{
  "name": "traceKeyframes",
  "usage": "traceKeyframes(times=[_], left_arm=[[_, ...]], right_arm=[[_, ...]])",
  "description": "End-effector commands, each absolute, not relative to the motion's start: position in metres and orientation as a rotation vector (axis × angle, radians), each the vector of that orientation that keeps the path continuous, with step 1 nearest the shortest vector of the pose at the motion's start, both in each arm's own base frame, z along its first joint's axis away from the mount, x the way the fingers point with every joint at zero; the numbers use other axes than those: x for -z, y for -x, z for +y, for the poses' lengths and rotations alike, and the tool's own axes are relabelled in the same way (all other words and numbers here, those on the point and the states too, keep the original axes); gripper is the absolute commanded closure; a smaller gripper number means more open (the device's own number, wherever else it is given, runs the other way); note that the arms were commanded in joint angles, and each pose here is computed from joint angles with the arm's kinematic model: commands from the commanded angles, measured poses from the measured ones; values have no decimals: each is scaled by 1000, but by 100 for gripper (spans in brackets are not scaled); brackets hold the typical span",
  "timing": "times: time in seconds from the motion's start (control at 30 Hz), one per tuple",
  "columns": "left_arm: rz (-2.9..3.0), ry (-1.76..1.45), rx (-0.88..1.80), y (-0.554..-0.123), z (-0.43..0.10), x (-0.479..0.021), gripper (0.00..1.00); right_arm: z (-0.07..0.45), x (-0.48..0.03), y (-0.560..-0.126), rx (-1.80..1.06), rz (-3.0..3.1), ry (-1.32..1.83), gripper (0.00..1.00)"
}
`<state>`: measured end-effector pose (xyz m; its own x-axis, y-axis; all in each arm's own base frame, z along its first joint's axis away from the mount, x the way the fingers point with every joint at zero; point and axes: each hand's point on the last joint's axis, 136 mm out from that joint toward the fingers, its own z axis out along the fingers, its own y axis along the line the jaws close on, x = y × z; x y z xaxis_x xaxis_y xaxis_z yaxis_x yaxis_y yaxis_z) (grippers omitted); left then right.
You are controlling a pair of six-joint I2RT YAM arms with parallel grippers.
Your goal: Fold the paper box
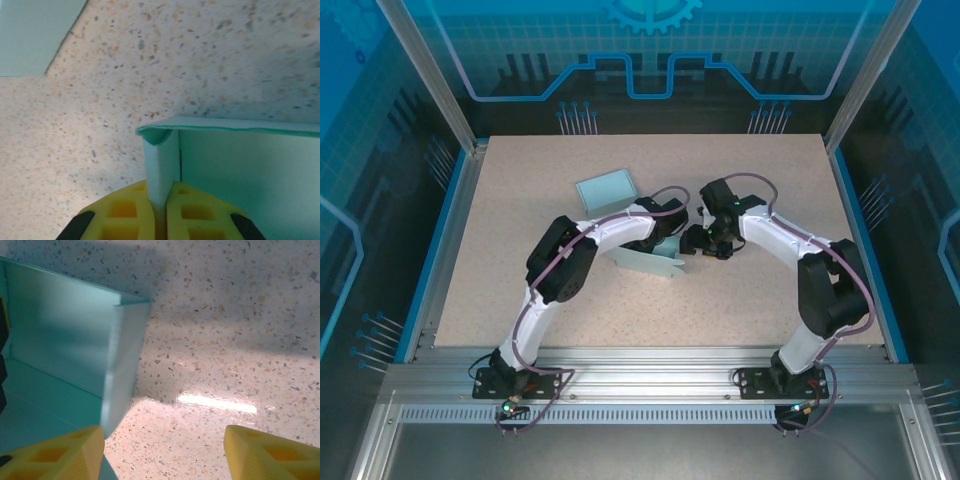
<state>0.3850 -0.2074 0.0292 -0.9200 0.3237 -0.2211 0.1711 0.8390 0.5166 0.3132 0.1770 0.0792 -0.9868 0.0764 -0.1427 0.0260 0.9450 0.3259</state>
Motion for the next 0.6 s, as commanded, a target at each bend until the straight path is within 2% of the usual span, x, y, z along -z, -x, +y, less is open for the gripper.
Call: traceKeyframes(times=[0.0,0.23,0.4,0.57], left_arm=[[2804,-515,-1040,-352,-166,17,99],[2758,-539,-1146,-354,-157,21,100],[2868,-455,-817,-348,-186,23,99],[2882,-388,-623,-352,-206,-1,77]], right_arm=[[167,-89,-314,-478,2913,-127,35],[161,-89,-309,-447,2903,-150,34],[153,-88,-306,-399,2904,-161,34],[148,-90,-303,-359,2899,-158,34]])
